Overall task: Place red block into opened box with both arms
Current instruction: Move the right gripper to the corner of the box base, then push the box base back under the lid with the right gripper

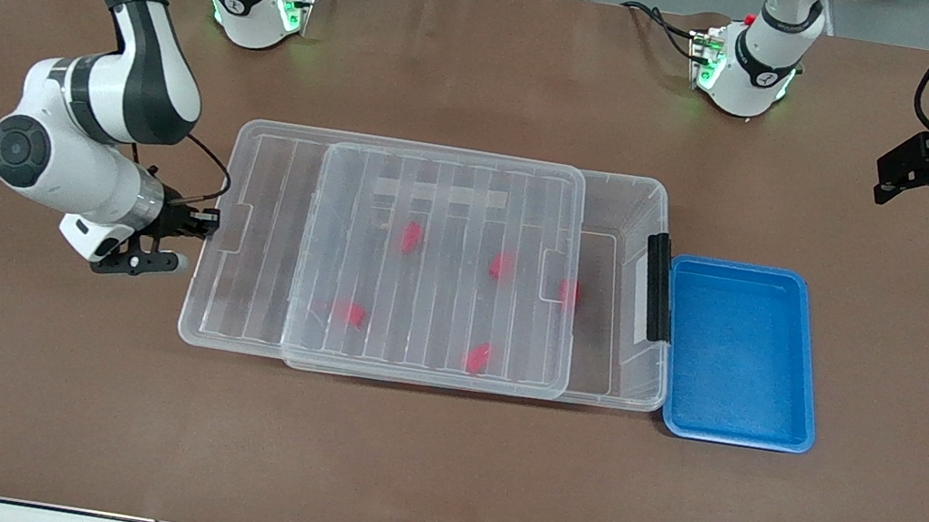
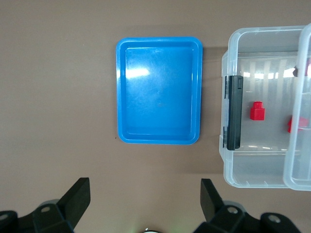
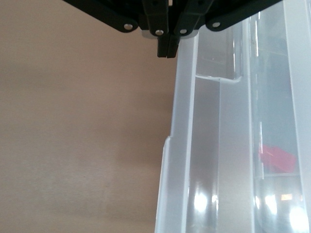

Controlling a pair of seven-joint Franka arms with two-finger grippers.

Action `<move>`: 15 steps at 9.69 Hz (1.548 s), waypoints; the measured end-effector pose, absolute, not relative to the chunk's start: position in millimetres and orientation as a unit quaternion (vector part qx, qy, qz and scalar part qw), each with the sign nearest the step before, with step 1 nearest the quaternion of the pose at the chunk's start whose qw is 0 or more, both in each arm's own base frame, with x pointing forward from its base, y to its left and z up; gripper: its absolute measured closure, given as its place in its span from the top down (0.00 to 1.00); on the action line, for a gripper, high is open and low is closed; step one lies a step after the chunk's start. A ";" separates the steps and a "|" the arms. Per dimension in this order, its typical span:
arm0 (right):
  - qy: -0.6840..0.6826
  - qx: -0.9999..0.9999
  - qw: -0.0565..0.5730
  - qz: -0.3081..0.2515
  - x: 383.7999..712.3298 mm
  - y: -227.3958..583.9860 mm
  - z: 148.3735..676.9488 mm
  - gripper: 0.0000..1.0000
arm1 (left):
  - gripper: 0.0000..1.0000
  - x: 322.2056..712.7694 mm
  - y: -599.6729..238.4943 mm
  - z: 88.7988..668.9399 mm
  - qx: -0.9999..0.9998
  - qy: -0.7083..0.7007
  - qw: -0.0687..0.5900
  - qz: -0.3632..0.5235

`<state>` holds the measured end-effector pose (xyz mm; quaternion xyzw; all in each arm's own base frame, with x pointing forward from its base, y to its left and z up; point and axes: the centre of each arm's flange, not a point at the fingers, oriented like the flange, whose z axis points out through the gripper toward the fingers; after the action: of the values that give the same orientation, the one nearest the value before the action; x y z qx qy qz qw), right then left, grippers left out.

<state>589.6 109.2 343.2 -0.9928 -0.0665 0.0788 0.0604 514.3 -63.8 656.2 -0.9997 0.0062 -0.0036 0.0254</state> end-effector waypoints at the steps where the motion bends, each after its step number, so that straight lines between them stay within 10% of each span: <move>1: -0.062 -0.993 0.062 0.080 588.9 121.6 343.0 0.01 | 1.00 514.3 -62.9 656.2 -1.000 0.005 0.025 -0.003; 15: -0.026 -0.994 0.076 0.073 583.1 184.4 339.3 0.01 | 1.00 515.1 -64.7 654.2 -1.000 0.007 0.025 -0.001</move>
<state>583.1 184.4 339.3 -0.9941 -0.0265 0.0732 0.0762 515.1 -64.7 654.2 -0.9997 0.0070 -0.0015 0.0254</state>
